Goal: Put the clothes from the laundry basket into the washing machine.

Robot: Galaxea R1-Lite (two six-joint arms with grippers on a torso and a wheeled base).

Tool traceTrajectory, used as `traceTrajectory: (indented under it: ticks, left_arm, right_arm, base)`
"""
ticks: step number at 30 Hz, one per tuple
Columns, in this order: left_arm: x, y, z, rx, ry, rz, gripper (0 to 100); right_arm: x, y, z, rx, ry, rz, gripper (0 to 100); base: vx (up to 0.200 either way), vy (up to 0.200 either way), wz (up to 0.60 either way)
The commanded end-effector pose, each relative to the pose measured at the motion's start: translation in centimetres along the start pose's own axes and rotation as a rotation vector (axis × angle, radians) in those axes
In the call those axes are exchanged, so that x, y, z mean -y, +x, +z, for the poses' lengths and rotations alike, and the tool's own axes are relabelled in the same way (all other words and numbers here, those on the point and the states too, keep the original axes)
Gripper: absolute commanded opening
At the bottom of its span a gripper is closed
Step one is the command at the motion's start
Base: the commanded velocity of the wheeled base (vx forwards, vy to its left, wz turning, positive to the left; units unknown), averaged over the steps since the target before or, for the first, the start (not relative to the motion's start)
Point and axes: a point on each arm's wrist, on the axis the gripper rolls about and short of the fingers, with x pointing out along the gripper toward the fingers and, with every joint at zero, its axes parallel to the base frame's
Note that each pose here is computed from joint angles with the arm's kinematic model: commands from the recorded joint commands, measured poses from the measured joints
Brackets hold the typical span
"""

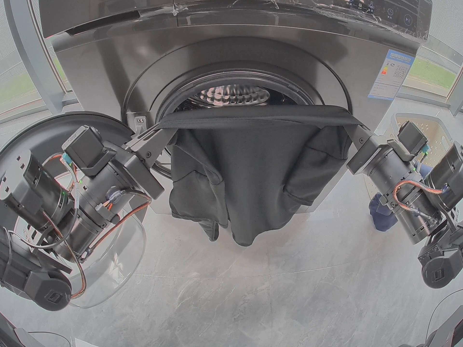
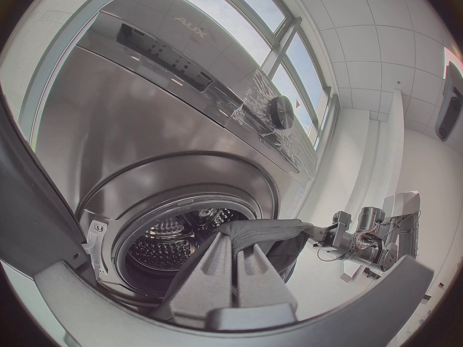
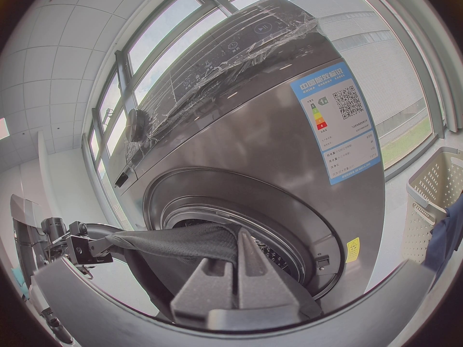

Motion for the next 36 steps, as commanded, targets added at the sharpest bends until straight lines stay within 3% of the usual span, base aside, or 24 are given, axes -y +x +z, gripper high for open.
traceTrajectory:
  ticks: [1,8,11,14,17,20,21,27,28,31,36]
  left_arm:
    - [0.0,0.1,0.1,0.005,0.000,-0.004,0]
    - [0.5,0.0,-0.3,-0.013,-0.004,-0.018,0]
    - [2.3,0.4,-0.9,-0.033,-0.033,-0.089,0]
    - [3.1,0.6,-2.0,-0.083,-0.052,-0.121,0]
    - [3.5,0.8,-2.8,-0.105,-0.060,-0.135,0]
    - [3.5,1.6,-3.2,-0.103,-0.062,-0.137,0]
    - [3.5,1.9,-3.1,-0.095,-0.062,-0.139,0]
    - [3.6,2.3,-2.8,-0.080,-0.061,-0.143,0]
    - [3.6,2.4,-2.7,-0.078,-0.061,-0.142,0]
    - [3.7,2.4,-2.5,-0.070,-0.061,-0.145,0]
    - [3.7,2.3,-2.2,-0.059,-0.060,-0.148,0]
  right_arm:
    - [0.0,0.0,0.0,0.002,0.000,0.000,0]
    - [-0.2,-0.2,-0.5,-0.023,-0.002,0.006,0]
    - [-0.6,-0.6,-2.1,-0.086,0.002,0.022,0]
    - [-0.9,-0.4,-3.9,-0.138,0.013,0.036,0]
    - [-1.4,-0.5,-4.8,-0.164,0.021,0.054,0]
    - [-2.6,-1.4,-5.7,-0.217,0.061,0.102,0]
    - [-2.8,-1.7,-5.9,-0.234,0.068,0.113,100]
    - [-2.6,-3.1,-7.9,-0.333,0.057,0.110,100]
    - [-2.1,-3.7,-9.3,-0.399,0.039,0.090,100]
    - [-1.4,-4.6,-11.3,-0.487,0.016,0.070,100]
    - [-0.9,-4.3,-13.0,-0.536,0.010,0.067,100]
  base:
    - [0.000,0.000,0.00]
    - [0.000,0.000,0.00]
    - [0.000,0.000,0.00]
    - [0.000,0.000,0.00]
    - [0.000,0.000,0.00]
    - [0.000,0.000,0.00]
    - [0.000,0.000,0.00]
    - [0.000,0.000,0.00]
    - [0.000,0.000,0.00]
    - [0.000,0.000,0.00]
    - [0.000,0.000,0.00]
